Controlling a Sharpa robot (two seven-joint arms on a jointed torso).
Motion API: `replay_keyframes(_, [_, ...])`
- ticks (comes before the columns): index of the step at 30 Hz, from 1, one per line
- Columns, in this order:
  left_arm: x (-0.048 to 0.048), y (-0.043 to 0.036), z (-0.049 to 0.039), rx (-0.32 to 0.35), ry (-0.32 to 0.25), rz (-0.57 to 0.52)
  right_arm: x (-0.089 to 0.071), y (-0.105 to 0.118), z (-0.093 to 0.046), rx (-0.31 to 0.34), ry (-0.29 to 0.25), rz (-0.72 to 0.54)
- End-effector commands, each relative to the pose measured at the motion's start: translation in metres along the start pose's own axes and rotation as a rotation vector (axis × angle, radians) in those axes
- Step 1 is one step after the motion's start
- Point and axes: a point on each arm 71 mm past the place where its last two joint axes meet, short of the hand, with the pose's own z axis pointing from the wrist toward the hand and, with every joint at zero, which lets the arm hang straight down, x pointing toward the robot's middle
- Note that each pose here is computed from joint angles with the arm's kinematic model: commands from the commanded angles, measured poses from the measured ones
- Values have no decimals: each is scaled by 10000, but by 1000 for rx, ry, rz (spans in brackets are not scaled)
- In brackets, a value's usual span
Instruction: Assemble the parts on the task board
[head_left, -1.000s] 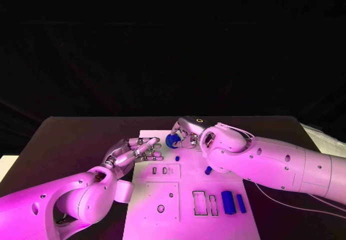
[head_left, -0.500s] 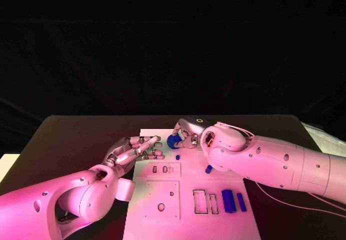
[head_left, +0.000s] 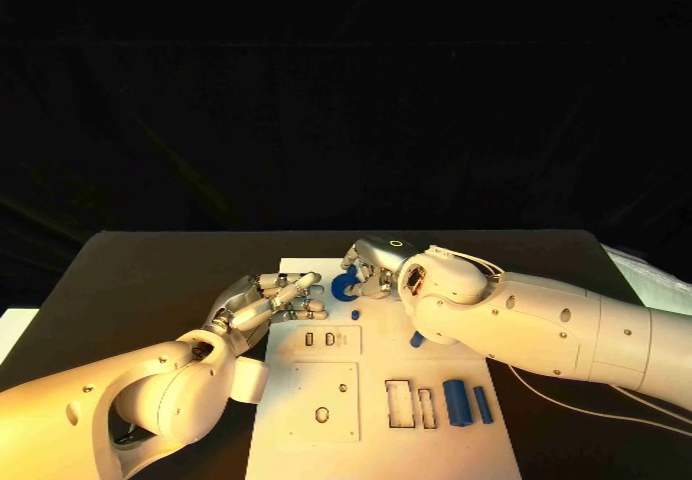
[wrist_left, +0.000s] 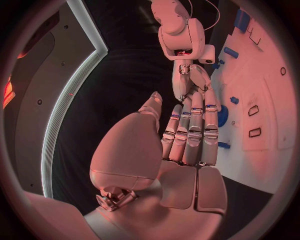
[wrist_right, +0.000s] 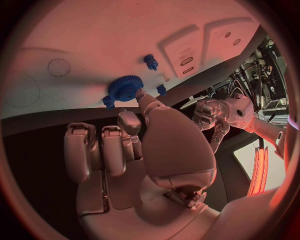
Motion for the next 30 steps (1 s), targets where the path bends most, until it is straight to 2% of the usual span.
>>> replay_keyframes(1, [26, -13, 0, 8, 22, -5, 4, -7, -7, -1, 4, -15])
replay_keyframes(5, [20, -14, -2, 8, 20, -4, -16, -24, -35, -4, -16, -3])
replay_keyframes(9, [10, -15, -4, 8, 19, -3, -100, -82, -138, -21, -91, 56])
replay_keyframes(12, [-3, -16, -6, 9, 16, -2, -169, -167, -241, -34, -125, 109])
replay_keyframes(15, [-25, -18, -11, 9, 12, 0, -244, -329, -361, -27, -122, 183])
replay_keyframes(20, [-46, -16, -5, 11, 10, 1, -327, -640, -563, -6, -87, 273])
replay_keyframes(25, [-63, -9, 7, 11, 8, 1, -377, -919, -770, -1, -74, 298])
replay_keyframes(30, [-73, 2, 23, 10, 7, 1, -369, -1153, -908, 22, -66, 284])
